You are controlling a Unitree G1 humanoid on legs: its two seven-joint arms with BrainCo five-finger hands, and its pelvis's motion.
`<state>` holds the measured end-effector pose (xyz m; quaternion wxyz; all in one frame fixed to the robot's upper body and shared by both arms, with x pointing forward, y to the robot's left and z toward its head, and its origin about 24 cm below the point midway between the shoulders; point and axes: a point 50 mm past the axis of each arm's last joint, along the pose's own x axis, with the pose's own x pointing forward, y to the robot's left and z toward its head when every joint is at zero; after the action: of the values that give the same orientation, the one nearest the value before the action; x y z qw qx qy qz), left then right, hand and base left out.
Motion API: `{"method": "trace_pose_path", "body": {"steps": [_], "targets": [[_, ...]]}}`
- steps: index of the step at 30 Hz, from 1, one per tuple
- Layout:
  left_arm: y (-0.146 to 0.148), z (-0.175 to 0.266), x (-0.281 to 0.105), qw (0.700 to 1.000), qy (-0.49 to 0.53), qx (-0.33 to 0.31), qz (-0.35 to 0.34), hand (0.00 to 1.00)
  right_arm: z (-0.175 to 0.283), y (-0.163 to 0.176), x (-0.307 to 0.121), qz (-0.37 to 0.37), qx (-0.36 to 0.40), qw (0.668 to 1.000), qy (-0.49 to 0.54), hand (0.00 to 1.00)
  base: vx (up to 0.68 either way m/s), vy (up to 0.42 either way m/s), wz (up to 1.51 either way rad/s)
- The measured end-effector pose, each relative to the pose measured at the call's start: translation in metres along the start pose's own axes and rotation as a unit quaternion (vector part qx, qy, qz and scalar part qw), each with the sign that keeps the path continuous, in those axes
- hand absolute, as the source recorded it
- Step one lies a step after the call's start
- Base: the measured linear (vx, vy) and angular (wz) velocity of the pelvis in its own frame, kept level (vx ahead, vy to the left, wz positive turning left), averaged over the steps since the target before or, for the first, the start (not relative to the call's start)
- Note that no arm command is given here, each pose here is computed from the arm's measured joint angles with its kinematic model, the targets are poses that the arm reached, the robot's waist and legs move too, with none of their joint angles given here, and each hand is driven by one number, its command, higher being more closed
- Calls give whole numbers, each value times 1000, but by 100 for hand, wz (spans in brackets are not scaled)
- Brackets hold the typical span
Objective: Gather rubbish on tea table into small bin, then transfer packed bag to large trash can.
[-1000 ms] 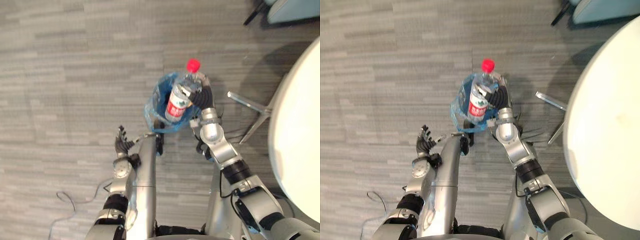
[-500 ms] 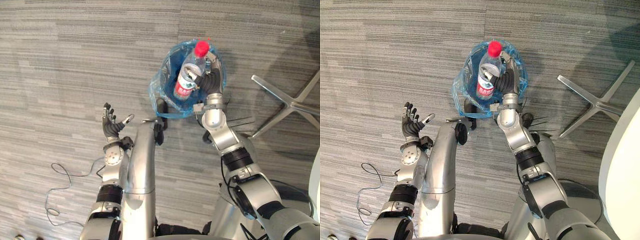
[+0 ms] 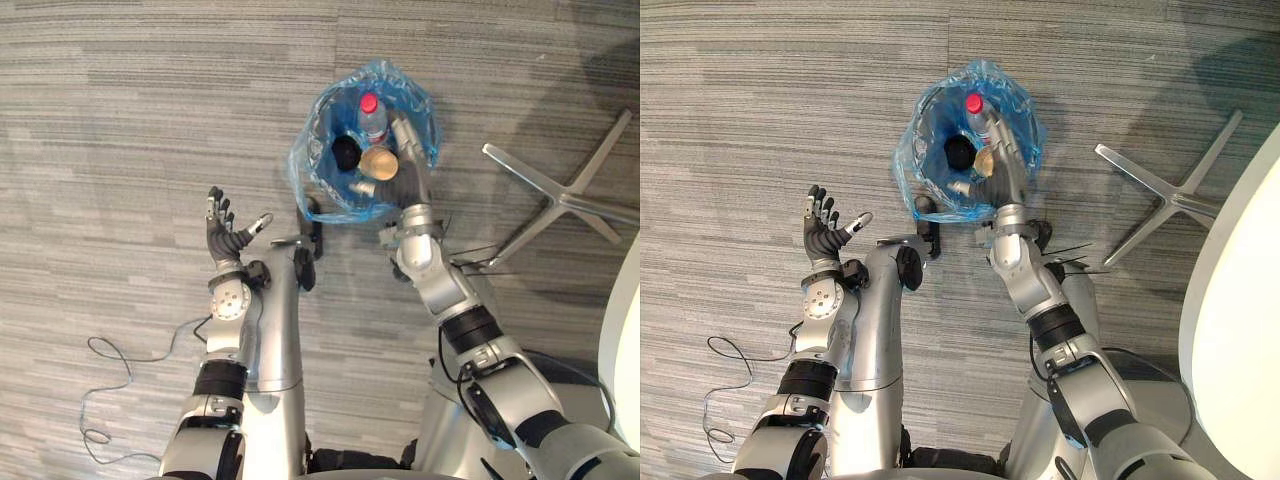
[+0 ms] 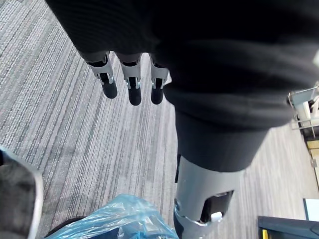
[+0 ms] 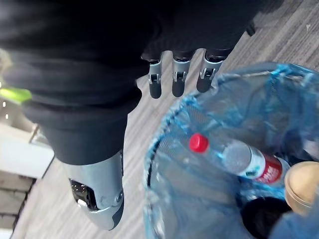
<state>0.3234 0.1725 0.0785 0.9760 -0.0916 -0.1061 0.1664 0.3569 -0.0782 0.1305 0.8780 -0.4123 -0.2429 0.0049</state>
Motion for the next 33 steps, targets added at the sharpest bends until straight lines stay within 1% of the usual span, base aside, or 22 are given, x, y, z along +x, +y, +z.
{"method": "trace_pose_path", "body": {"steps": [3, 5, 6, 11, 18, 25, 33], "targets": [[-1, 1, 3, 1000, -1, -1, 1, 0, -2, 14, 2, 41, -42, 998, 0, 0, -28, 9, 7], [-2, 3, 4, 1000, -3, -3, 0, 0, -4, 18, 3, 56, -56, 997, 9, 0, -23, 9, 6], [-4, 6, 6, 1000, -9, -7, -1, 0, -5, 20, 6, 65, -76, 995, 11, 100, -26, 15, 4], [-16, 19, 15, 999, -29, -18, -13, 0, -11, 21, 12, 84, -107, 990, 27, 100, -18, 13, 10], [-18, 20, 16, 999, -30, -19, -16, 0, -10, 16, 17, 76, -100, 992, 30, 100, -24, 19, 3], [-18, 17, 16, 999, -25, -16, -26, 0, -5, 12, 16, 60, -62, 996, 26, 100, -25, 20, -1], [-14, 1, 8, 1000, 6, -4, -22, 0, 18, -3, 12, 11, 5, 1000, -18, 100, -15, 15, -2]]}}
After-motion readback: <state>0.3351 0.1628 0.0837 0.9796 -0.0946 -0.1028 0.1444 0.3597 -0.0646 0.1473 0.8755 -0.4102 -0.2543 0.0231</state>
